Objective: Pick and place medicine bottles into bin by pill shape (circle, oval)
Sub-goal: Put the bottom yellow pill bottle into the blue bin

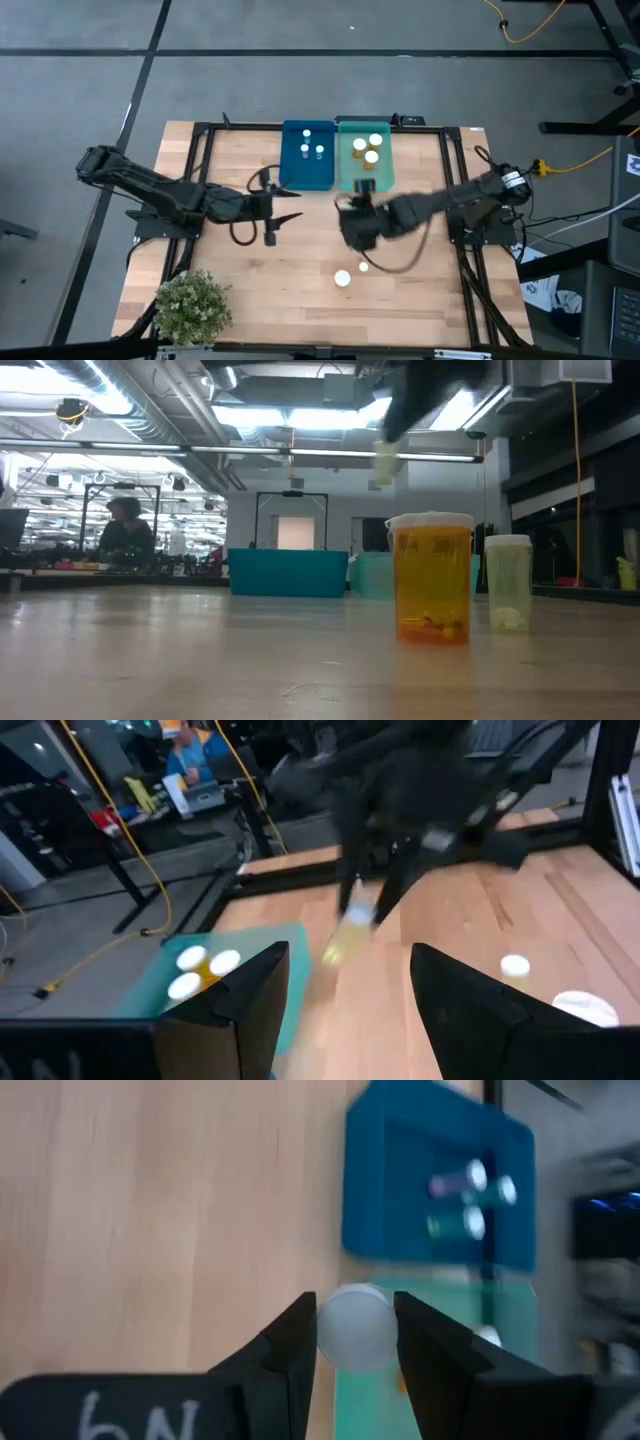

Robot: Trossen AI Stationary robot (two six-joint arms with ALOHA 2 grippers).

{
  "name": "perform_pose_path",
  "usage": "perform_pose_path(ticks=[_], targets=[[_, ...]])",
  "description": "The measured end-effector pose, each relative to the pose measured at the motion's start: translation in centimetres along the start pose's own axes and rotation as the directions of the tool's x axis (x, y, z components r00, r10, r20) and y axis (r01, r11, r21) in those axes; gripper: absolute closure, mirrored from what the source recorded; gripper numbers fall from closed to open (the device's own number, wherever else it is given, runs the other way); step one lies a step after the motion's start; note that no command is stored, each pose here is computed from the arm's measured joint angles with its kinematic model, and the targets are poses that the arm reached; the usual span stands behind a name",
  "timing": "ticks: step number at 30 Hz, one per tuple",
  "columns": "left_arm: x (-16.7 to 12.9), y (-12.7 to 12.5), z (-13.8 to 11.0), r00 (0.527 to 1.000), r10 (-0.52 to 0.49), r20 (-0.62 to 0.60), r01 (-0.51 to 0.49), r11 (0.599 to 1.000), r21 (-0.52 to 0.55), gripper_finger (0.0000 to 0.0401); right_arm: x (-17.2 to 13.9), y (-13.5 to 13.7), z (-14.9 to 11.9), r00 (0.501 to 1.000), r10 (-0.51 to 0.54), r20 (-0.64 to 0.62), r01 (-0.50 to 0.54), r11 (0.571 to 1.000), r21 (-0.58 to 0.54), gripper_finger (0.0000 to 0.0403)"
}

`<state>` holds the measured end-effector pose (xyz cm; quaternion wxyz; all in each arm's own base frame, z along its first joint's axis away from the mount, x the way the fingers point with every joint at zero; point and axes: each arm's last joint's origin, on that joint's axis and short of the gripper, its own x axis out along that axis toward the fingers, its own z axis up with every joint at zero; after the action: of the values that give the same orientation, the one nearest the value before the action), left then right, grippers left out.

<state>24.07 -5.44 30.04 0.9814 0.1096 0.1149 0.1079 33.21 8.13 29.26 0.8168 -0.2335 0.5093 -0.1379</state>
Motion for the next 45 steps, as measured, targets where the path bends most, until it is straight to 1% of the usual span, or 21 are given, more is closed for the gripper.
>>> perform_pose_path(ticks=[2, 5, 8, 11, 15, 17, 20, 22, 25, 28, 32, 36, 45], targets=[[-0.7, 0.3, 0.2, 1.000, 0.000, 0.004, 0.000, 1.000, -0.001, 0.0199, 1.5, -2.2, 0.9, 0.996, 0.057, 0.062, -0.059, 0.998, 0.027, 0.0280], [-1.4, 0.7, 0.3, 1.000, 0.012, -0.008, -0.012, 1.000, -0.002, 0.0199, 3.6, -5.7, 1.8, 0.978, 0.117, 0.170, -0.134, 0.987, 0.090, 0.0280], [-1.7, 1.0, 0.0, 0.996, 0.075, -0.049, -0.075, 0.997, 0.020, 0.0199, 5.6, -9.4, 1.6, 0.961, 0.148, 0.233, -0.193, 0.964, 0.181, 0.0280], [-2.0, 1.4, -0.3, 0.987, 0.136, -0.081, -0.131, 0.989, 0.064, 0.0199, 8.3, -12.5, 1.2, 0.949, 0.155, 0.274, -0.233, 0.932, 0.278, 0.0280], [-1.9, 1.5, -0.4, 0.984, 0.153, -0.089, -0.147, 0.987, 0.067, 0.0199, 12.6, -14.7, 0.5, 0.944, 0.172, 0.282, -0.272, 0.890, 0.366, 0.0280], [-1.9, 1.5, -0.4, 0.984, 0.152, -0.093, -0.146, 0.987, 0.067, 0.0199, 14.8, -15.1, 0.0, 0.946, 0.185, 0.266, -0.282, 0.874, 0.395, 0.0280], [-1.9, 1.5, -0.4, 0.984, 0.152, -0.095, -0.147, 0.987, 0.058, 0.0199, 17.6, -15.1, -1.0, 0.958, 0.206, 0.200, -0.275, 0.858, 0.434, 0.0280], [-1.9, 1.5, -0.4, 0.984, 0.152, -0.095, -0.148, 0.988, 0.046, 0.0199, 18.9, -15.1, -1.5, 0.961, 0.220, 0.166, -0.273, 0.848, 0.455, 0.0280], [-1.9, 1.5, -0.4, 0.984, 0.152, -0.095, -0.148, 0.988, 0.040, 0.0199, 20.0, -15.0, -2.0, 0.955, 0.253, 0.153, -0.296, 0.836, 0.461, 0.0280], [-1.9, 1.5, -0.4, 0.984, 0.152, -0.097, -0.149, 0.988, 0.034, 0.0199, 20.5, -14.9, -2.2, 0.954, 0.263, 0.143, -0.299, 0.824, 0.482, 0.0280], [-1.9, 1.5, -0.5, 0.983, 0.151, -0.103, -0.150, 0.989, 0.018, 0.0199, 20.5, -14.8, -2.5, 0.953, 0.284, 0.109, -0.300, 0.821, 0.486, 0.0280], [-1.9, 1.5, -0.7, 0.982, 0.149, -0.120, -0.147, 0.989, 0.027, 0.0199, 20.5, -14.6, -2.8, 0.950, 0.303, 0.080, -0.300, 0.808, 0.506, 0.0280], [-1.9, 1.5, -0.7, 0.982, 0.149, -0.120, -0.148, 0.989, 0.024, 0.0199, 20.5, -14.5, -2.8, 0.945, 0.316, 0.085, -0.314, 0.803, 0.507, 0.0280]])
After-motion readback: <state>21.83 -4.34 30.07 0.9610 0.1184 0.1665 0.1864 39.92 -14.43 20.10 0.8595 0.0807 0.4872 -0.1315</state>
